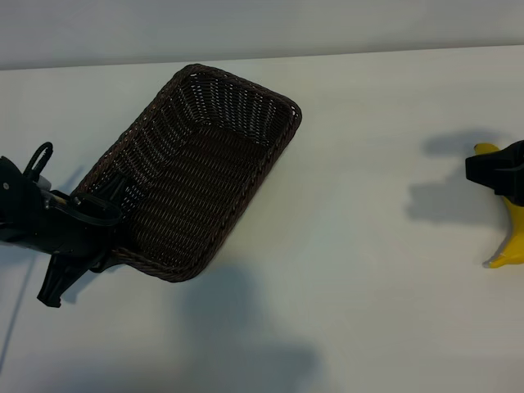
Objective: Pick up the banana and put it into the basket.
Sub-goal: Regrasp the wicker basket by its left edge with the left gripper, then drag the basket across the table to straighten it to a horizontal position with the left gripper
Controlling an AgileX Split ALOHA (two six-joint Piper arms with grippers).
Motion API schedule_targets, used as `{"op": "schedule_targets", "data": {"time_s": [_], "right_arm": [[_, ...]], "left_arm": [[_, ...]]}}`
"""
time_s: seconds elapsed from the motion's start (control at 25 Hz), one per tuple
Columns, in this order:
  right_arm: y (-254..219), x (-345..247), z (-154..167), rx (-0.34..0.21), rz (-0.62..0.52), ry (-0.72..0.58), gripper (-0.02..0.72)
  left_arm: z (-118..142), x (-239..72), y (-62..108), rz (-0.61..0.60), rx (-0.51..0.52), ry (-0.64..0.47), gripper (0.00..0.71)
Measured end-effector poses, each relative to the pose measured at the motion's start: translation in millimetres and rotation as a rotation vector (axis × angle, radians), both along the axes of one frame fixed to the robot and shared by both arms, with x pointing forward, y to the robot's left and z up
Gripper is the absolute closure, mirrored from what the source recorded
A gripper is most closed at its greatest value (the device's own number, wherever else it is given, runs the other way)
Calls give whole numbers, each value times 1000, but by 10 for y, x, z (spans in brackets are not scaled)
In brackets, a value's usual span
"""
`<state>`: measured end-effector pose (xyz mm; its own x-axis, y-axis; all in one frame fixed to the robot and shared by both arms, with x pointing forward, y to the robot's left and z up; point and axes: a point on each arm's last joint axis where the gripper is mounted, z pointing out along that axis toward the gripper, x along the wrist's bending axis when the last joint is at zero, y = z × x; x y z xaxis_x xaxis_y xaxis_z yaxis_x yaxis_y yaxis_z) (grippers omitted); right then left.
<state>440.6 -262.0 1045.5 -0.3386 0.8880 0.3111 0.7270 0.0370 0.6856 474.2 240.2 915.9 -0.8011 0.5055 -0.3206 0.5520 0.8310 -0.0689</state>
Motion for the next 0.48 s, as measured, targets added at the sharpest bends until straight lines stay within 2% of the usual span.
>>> {"op": "schedule_targets", "data": {"time_s": [0.48], "right_arm": [[0, 0, 0, 0, 0, 0, 179]], "left_arm": [[67, -21, -3, -7, -9, -13, 553]]}}
